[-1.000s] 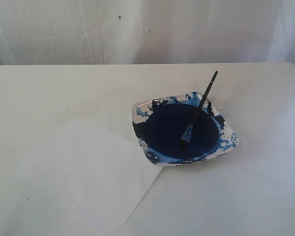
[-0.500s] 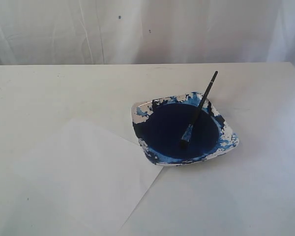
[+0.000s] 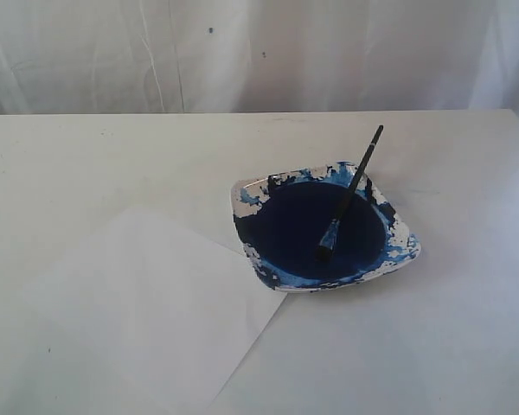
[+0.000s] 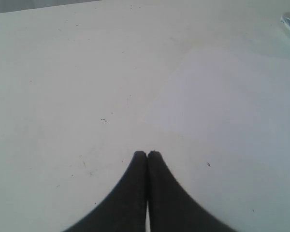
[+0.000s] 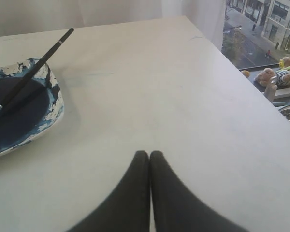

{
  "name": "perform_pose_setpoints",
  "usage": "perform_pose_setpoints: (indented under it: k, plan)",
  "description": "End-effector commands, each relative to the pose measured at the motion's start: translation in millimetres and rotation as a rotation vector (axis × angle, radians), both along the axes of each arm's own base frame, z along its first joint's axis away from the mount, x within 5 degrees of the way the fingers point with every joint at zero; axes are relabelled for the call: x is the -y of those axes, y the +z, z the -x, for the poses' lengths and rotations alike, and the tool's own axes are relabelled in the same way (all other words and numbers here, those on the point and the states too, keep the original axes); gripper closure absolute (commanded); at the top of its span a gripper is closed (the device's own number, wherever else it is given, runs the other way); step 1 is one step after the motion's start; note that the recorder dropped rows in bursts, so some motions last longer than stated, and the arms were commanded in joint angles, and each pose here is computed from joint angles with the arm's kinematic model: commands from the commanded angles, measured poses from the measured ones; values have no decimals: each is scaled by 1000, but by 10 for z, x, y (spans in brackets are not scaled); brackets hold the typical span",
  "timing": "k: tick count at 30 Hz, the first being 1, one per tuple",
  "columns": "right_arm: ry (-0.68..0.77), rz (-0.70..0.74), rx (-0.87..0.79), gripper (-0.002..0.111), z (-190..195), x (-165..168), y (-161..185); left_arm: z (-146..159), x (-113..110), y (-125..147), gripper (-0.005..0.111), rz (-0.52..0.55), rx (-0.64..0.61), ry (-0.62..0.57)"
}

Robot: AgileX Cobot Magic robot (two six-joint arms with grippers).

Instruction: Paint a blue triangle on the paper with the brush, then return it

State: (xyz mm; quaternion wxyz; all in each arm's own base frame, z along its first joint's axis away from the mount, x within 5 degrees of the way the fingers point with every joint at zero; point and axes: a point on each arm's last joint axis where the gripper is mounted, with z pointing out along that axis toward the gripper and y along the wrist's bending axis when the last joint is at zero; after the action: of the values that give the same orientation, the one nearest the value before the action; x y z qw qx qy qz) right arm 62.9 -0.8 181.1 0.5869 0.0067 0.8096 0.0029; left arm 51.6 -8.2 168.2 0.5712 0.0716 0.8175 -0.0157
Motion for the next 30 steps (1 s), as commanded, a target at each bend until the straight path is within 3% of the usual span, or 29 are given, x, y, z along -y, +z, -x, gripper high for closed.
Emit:
perform_pose_setpoints:
  k: [1,22,23,25,27,29,30]
  plan:
    - [-4,5,10,108,-3,4,5,4,7,-13,107,6,-2,-9]
    - [11,41,120,108,-28,-1,102,-17,-1,46,107,8,67,2]
    - [14,40,148,108,-33,-5,127,-28,-7,84,107,9,110,8]
    - [25,34,259,108,-44,-18,228,-58,-39,290,107,23,339,46]
    - [49,28,476,108,-33,-44,423,15,-107,667,107,51,763,117]
    - [71,20,672,108,13,-65,596,141,-123,875,107,30,1034,136]
    - [81,6,761,108,45,-74,671,177,-115,918,107,10,1096,131]
